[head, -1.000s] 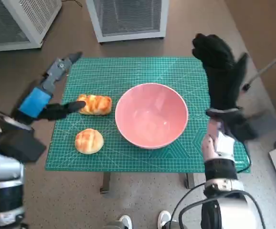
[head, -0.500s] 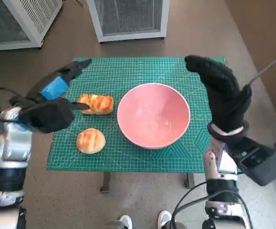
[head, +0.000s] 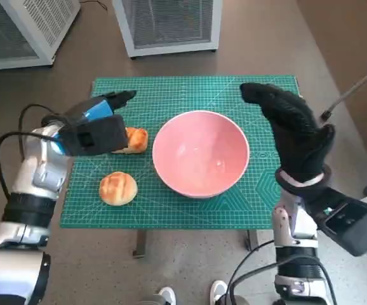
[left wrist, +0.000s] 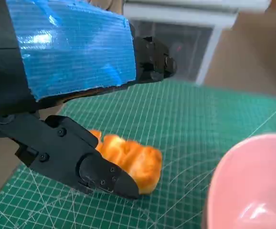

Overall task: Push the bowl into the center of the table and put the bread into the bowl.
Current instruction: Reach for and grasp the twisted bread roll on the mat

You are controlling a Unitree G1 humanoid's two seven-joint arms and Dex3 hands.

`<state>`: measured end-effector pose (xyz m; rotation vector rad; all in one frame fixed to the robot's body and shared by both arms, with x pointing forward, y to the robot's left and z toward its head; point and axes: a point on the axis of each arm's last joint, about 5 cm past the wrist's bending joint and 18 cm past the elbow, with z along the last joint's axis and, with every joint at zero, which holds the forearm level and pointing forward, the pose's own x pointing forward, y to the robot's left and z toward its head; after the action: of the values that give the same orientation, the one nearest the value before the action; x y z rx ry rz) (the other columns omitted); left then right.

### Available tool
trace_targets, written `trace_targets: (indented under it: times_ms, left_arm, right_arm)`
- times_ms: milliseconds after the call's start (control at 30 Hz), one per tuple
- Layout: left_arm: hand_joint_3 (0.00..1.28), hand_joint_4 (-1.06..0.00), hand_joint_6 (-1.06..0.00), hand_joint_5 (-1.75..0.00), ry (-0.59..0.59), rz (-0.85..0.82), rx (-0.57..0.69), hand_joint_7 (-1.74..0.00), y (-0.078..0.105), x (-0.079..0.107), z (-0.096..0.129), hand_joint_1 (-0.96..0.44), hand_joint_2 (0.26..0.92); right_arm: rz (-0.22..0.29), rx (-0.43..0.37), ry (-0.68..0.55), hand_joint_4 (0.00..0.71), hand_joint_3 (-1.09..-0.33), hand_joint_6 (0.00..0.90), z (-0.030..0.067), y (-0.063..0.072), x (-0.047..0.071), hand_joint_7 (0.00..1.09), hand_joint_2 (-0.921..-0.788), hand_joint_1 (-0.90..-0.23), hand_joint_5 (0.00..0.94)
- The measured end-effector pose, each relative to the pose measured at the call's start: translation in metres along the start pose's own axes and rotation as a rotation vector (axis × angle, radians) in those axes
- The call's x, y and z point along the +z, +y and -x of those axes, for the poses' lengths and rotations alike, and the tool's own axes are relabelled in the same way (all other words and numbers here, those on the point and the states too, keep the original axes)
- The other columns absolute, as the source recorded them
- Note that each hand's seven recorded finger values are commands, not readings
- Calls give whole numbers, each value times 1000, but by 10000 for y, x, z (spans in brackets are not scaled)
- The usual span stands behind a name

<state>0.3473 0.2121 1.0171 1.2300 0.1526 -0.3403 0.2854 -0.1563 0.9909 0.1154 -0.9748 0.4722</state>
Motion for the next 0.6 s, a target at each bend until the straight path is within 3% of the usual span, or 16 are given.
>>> trace_targets:
  times_ms: [600]
  left_arm:
    - [4, -80, -195, -7, 140, -150, -105, -21, -281, 22, -206, -301, 749]
  right_arm:
    - [-23, -14, -3, 302, -477, 85, 14, -3, -3, 661, -921, -431, 6]
